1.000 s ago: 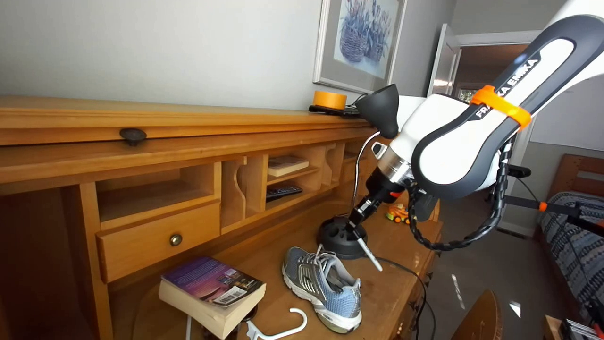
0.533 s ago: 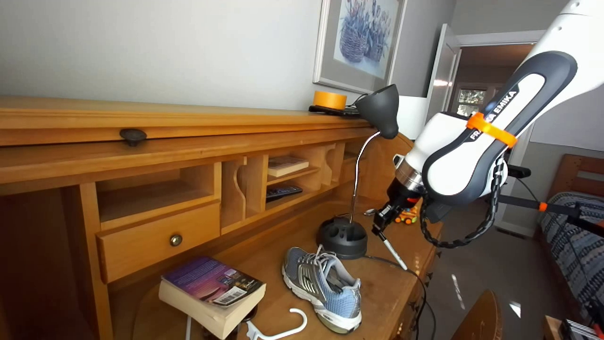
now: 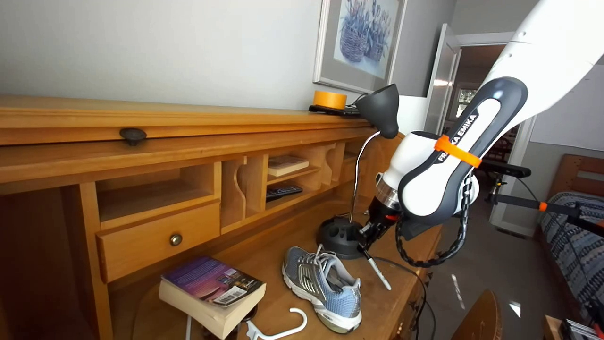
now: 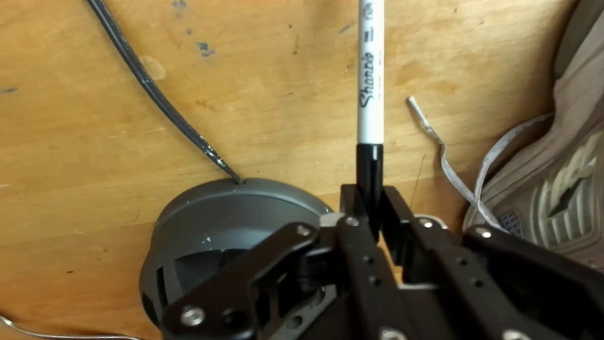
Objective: Take the marker out of the sneaker and put it on the shelf.
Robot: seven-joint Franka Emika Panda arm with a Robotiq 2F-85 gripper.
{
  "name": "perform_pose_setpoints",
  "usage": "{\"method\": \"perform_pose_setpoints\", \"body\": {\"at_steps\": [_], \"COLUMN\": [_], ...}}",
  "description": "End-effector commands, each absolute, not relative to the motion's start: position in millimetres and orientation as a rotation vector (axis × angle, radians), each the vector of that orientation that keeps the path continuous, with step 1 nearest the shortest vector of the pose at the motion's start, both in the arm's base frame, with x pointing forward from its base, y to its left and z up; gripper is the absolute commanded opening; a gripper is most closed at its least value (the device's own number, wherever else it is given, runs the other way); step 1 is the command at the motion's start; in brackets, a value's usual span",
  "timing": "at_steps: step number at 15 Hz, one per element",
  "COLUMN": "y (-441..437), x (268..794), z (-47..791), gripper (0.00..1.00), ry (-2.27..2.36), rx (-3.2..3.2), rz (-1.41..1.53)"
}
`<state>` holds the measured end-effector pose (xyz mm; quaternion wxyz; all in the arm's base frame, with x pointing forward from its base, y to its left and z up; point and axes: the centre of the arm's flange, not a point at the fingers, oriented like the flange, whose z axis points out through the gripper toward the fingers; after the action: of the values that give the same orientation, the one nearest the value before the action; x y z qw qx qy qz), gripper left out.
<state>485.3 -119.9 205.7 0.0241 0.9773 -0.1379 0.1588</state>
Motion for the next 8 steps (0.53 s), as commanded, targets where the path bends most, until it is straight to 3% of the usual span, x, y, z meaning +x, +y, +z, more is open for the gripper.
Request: {"method": "perform_pose_setpoints", "body": {"at_steps": [1,8], "y": [-120,-124], "x": [501,498], "z": [186,170], "gripper": [0.04,0.04], "ry": [-0.495,-0.556], "rx": [3.024,3.027], "rz": [0.402,0.179]}}
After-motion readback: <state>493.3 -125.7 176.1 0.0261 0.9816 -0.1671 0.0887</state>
